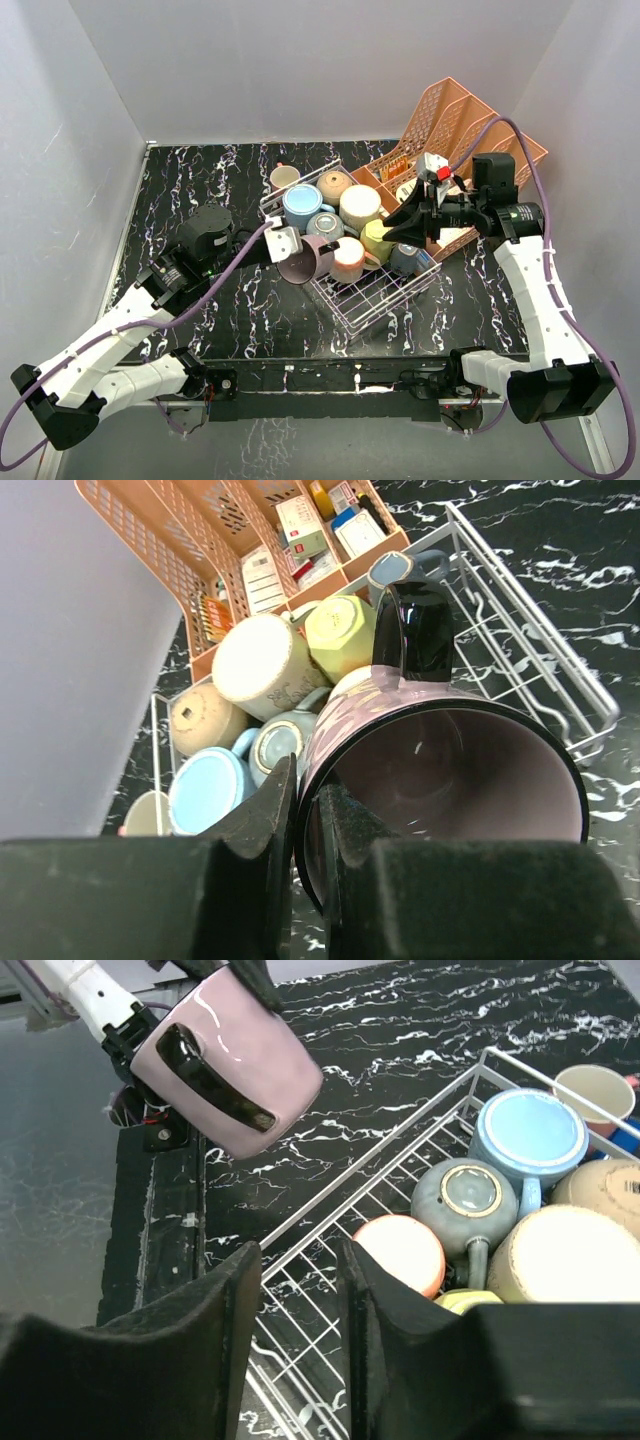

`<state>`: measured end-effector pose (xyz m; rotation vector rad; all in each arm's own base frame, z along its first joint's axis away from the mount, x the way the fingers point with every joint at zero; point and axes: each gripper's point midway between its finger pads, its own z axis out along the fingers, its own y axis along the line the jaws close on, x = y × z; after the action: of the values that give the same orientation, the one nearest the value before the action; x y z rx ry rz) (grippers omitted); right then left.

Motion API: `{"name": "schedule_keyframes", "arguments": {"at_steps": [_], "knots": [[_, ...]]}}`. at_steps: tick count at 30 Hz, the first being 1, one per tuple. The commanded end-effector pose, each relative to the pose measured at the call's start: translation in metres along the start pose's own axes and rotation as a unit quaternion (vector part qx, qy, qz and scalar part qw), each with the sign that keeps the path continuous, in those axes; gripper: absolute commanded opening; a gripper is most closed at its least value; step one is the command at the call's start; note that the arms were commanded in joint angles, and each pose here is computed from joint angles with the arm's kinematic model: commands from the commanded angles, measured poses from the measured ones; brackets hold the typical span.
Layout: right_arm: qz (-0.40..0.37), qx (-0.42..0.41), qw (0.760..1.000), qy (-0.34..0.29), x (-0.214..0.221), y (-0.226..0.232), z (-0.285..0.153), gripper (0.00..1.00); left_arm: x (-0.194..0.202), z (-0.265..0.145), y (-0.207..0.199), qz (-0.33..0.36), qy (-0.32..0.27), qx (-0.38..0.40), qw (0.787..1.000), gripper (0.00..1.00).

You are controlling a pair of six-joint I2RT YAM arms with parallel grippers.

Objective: Load the cups into the dish rack
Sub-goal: Turn the cup upside down in the dish rack.

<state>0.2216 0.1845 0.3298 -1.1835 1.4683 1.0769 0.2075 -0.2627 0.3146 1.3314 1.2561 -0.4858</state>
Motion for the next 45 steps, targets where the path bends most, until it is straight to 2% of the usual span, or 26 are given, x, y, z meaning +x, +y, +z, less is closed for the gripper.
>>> {"name": "schedule_keyframes", "arguments": {"at_steps": [1,3,7,9,12,14,16,20,25,28,32,40,45], "knots": [[-0.058,-0.044,0.997,-0.037,-0.014,0.013,0.001,0.41,-0.051,-0.009,0.022,0.086,-0.077,-0.028,0.993,0.00],[-0.061,-0.058,0.995,-0.046,-0.013,0.014,0.003,0.45,-0.036,-0.005,0.017,0.047,-0.068,-0.033,0.996,0.00],[-0.039,-0.081,0.994,-0.054,-0.014,0.020,0.005,0.51,-0.019,-0.013,0.026,0.083,-0.060,-0.088,0.991,0.00],[-0.040,-0.077,0.995,-0.048,-0.014,0.019,0.007,0.55,-0.023,-0.015,0.028,0.071,-0.058,-0.090,0.992,0.00],[-0.066,-0.072,0.994,-0.040,-0.016,0.015,0.011,0.62,-0.029,-0.013,0.022,-0.006,-0.058,-0.068,0.996,0.00],[-0.096,-0.080,0.991,-0.040,-0.018,0.017,0.015,0.67,-0.032,-0.010,0.010,-0.098,-0.062,-0.046,0.992,0.00],[-0.124,-0.092,0.987,-0.039,-0.017,0.019,0.021,0.71,-0.034,-0.009,-0.002,-0.176,-0.073,-0.028,0.981,0.00],[-0.172,-0.104,0.979,-0.031,-0.016,0.020,0.031,0.73,-0.031,-0.008,-0.028,-0.314,-0.095,0.003,0.945,0.00],[-0.211,-0.086,0.974,-0.016,-0.027,0.008,0.032,0.73,-0.039,-0.019,-0.042,-0.418,-0.125,0.019,0.899,0.00],[-0.184,-0.113,0.975,-0.045,-0.046,0.018,0.033,0.75,-0.041,-0.025,-0.048,-0.432,-0.141,0.028,0.891,0.00],[-0.096,-0.196,0.973,-0.080,-0.058,0.045,0.040,0.73,-0.024,-0.020,-0.052,-0.426,-0.123,0.018,0.896,0.00],[-0.005,-0.246,0.968,-0.048,-0.030,0.068,0.067,0.66,-0.020,-0.018,-0.047,-0.375,-0.099,0.013,0.922,0.00],[0.030,-0.248,0.968,-0.030,-0.015,0.070,0.081,0.61,-0.022,-0.016,-0.049,-0.365,-0.096,0.025,0.926,0.00]]}}
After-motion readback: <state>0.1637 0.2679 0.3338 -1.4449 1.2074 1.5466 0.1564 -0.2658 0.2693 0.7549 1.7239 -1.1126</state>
